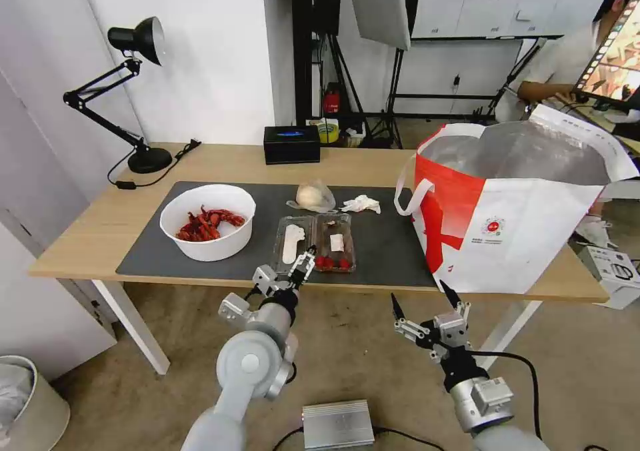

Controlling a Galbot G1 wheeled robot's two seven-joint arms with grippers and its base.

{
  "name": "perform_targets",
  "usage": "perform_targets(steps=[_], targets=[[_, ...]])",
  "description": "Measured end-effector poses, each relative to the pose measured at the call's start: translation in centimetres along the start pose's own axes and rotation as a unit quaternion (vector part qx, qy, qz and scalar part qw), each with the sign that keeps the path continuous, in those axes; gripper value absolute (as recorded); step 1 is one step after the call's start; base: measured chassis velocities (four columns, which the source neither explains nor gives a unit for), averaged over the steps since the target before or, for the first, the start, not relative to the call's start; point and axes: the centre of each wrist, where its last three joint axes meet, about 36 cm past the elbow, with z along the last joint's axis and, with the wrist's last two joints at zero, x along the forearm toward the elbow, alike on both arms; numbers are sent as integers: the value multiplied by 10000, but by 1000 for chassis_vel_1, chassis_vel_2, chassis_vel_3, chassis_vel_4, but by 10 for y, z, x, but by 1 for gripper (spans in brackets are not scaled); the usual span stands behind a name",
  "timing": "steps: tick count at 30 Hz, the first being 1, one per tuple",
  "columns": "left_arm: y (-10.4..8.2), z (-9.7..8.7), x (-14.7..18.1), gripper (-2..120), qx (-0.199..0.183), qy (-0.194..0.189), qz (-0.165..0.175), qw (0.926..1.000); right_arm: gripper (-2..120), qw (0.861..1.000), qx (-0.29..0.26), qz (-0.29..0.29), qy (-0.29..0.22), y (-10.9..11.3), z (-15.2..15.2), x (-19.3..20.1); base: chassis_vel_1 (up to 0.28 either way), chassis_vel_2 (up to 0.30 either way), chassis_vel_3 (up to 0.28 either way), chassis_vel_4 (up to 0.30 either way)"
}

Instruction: Pick up the trash from the table and place it into the takeout bag.

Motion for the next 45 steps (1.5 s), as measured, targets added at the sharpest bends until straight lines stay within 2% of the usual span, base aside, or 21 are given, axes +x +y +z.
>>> perform_targets(steps=[15, 23, 34, 45], targets=[[-6, 0, 3, 100, 191, -67, 85, 9998, 100, 10000, -14, -8, 11, 4, 3, 2, 0, 0, 0, 0], [-9, -1, 6, 100, 272, -105, 308, 9991, 100, 10000, -23, 1, 22, 4, 4, 3, 0, 0, 0, 0], [-11, -5, 14, 100, 144, -153, 804, 9965, 100, 10000, -20, 0, 35, 6, 5, 3, 0, 0, 0, 0], [-8, -4, 11, 100, 92, -117, 838, 9964, 100, 10000, -27, 14, 41, 7, 5, 4, 0, 0, 0, 0]])
